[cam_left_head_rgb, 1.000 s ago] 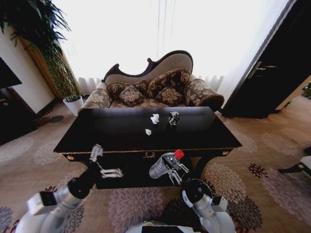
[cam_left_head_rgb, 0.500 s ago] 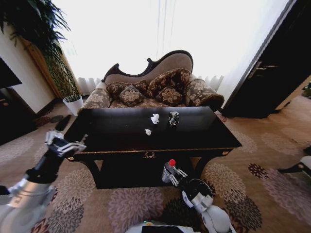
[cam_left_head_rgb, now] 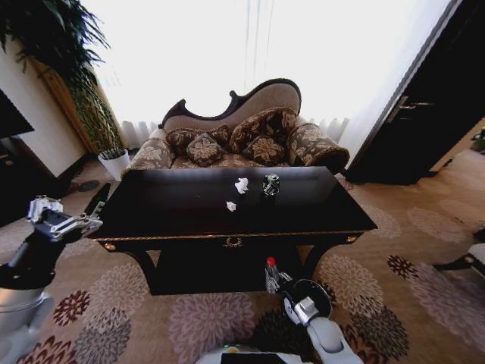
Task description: Move to the front of the table and place the trash on the table into the trash bin.
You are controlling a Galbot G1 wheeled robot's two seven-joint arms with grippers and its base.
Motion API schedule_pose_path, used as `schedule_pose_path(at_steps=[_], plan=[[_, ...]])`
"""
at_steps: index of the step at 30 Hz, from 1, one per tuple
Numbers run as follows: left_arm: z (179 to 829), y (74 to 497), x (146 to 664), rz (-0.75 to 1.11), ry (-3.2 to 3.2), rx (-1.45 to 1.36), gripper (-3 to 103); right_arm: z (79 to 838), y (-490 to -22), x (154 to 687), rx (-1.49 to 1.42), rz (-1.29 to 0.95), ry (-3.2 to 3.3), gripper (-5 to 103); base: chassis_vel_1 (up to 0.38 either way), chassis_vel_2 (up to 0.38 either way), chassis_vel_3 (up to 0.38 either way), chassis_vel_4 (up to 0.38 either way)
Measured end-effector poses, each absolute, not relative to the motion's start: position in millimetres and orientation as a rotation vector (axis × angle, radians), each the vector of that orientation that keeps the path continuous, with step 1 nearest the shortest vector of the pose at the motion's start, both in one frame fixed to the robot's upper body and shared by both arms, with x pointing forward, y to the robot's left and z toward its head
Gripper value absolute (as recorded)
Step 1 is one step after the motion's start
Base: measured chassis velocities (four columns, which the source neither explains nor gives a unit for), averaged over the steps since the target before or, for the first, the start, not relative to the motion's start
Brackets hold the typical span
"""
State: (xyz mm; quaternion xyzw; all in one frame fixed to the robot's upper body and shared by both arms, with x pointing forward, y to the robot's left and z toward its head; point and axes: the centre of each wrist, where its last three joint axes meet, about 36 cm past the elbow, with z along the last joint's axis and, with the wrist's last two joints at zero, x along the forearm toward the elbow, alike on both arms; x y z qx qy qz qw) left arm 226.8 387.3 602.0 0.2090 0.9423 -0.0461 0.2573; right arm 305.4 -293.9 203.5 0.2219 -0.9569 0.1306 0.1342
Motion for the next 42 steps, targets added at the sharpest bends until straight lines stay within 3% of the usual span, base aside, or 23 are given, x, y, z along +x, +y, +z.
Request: schedule_pose_path(at_steps=[17,31,42], plan=[[610,385,222,-0.065,2.589,0.602,100,157,-326,320,0.354,0.225,-2.66,24,0.0,0.0,0.0,0.0],[613,390,210,-0.057,2.61,0.546,100,149,-378,364,0.19,0.388,-2.59,24,0.0,0.0,0.0,0.0],[612,398,212,-0.05,2.603,0.524,100,135,-415,348,0.079,0.49,-2.474,24,0.0,0.0,0.0,0.0]])
